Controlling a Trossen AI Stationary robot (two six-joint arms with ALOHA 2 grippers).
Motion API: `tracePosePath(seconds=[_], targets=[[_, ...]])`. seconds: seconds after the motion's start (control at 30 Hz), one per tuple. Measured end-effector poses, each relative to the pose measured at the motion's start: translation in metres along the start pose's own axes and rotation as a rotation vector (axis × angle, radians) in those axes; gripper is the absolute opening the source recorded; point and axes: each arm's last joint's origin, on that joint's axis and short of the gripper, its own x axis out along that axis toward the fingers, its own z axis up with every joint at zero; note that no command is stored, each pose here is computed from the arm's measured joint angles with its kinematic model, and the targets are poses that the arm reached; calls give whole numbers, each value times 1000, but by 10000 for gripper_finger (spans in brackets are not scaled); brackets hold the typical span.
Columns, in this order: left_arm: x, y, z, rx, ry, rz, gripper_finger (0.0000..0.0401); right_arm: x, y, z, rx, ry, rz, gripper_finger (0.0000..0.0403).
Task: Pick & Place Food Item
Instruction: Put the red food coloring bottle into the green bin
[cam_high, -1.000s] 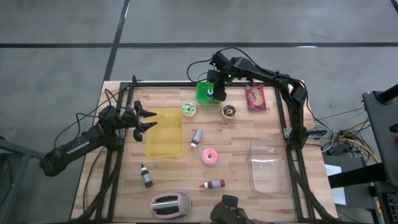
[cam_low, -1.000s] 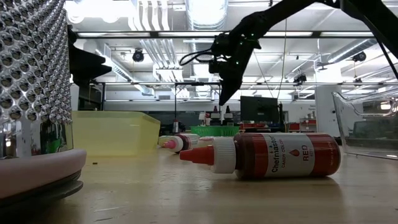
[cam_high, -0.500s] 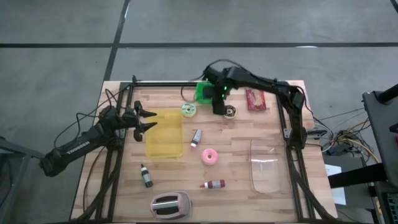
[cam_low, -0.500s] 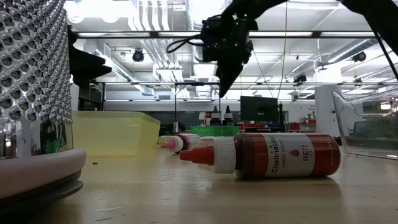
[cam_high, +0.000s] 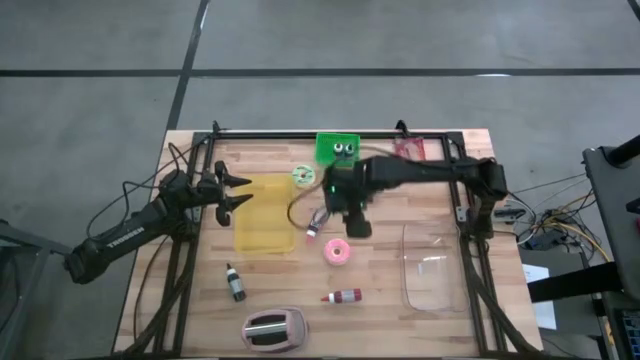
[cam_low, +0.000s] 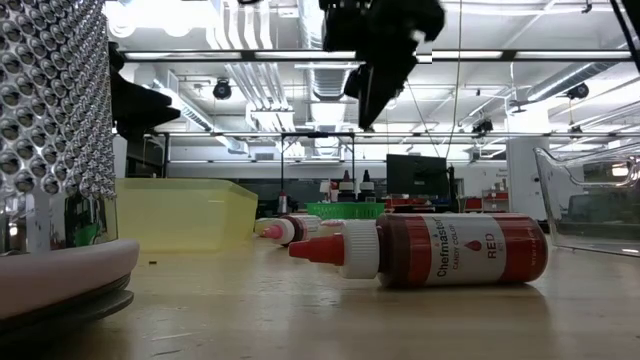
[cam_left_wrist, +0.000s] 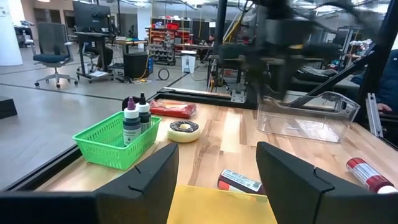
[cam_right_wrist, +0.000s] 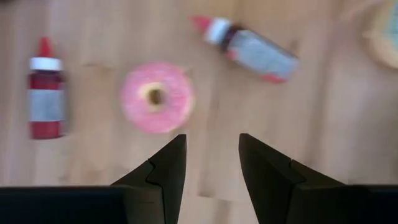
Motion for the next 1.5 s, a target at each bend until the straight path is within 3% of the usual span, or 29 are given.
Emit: tracePosePath(seconds=[0.3, 0.53, 0.7, 0.83, 1.13, 1.5], targets=[[1, 2, -9, -23, 33, 53, 223, 27, 97, 3, -47, -52, 86, 141], [1, 3, -7, -17, 11, 68, 223, 39, 142, 3, -76, -162, 102, 141], [1, 3, -6, -23, 4, 71, 223, 53, 150, -2, -62, -184, 117, 141], [1, 3, -6, -29, 2, 71, 223, 65, 156, -8, -120, -198, 125, 141], [2, 3, -6, -43, 2, 74, 223, 70, 159, -10, -118, -189, 131, 143], [2, 4, -6, -48, 1, 93, 223, 113, 160, 2, -160, -51, 149, 224]])
